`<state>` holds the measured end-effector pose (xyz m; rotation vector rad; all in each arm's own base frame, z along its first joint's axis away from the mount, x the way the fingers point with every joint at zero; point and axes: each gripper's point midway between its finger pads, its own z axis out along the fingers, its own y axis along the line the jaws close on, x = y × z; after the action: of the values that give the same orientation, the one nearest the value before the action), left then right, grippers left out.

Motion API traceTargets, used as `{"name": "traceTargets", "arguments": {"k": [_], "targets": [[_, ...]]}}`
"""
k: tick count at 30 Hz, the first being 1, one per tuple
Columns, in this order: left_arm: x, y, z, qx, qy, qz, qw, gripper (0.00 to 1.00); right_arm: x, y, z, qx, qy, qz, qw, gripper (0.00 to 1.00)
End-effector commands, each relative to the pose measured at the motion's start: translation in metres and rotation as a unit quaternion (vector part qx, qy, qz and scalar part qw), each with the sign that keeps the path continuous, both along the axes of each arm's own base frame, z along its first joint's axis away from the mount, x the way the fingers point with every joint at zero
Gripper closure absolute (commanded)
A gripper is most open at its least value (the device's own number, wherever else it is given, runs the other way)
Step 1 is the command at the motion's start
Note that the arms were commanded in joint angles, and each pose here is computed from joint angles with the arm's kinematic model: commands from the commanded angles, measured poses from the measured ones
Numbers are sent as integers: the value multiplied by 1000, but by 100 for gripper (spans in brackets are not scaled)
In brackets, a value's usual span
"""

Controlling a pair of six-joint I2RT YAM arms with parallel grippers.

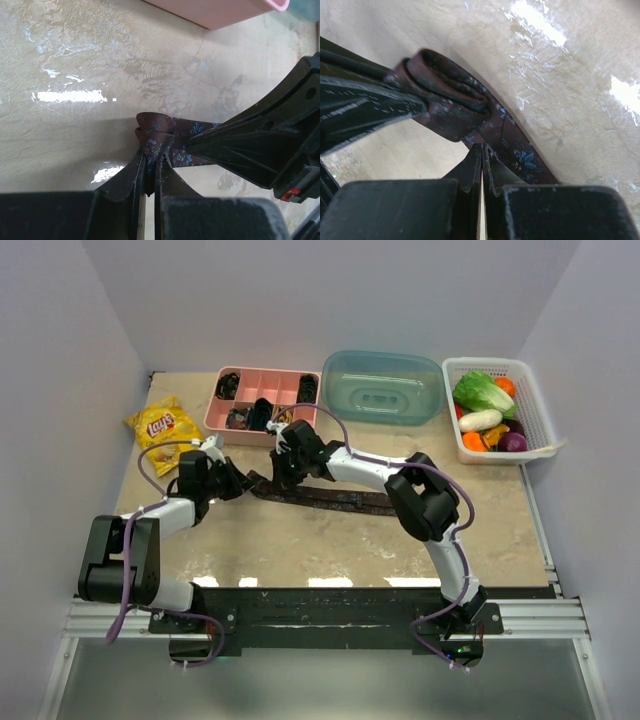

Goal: Roll the ties
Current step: Roll the tie at the center of the board.

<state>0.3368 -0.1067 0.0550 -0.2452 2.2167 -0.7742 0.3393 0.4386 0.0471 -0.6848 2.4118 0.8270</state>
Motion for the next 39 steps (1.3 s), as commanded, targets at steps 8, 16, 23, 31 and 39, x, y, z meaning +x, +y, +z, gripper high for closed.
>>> {"name": "traceTargets", "arguments": {"k": [8,16,23,31,39], "targets": [[12,-7,21,74,-26,-1,997,100,0,24,1,12,-7,18,1000,100],[14,-21,32,90,-31,-15,995,100,1,34,0,37,3,17,999,100],[11,-31,31,83,-28,-32,996,100,1,40,5,49,4,18,999,100],[11,-31,29,96,-23,-35,995,100,-3,41,10,59,9,23,998,100],[16,-7,37,149,-25,7,988,100,-8,28,36,62,-8,19,998,100]]}}
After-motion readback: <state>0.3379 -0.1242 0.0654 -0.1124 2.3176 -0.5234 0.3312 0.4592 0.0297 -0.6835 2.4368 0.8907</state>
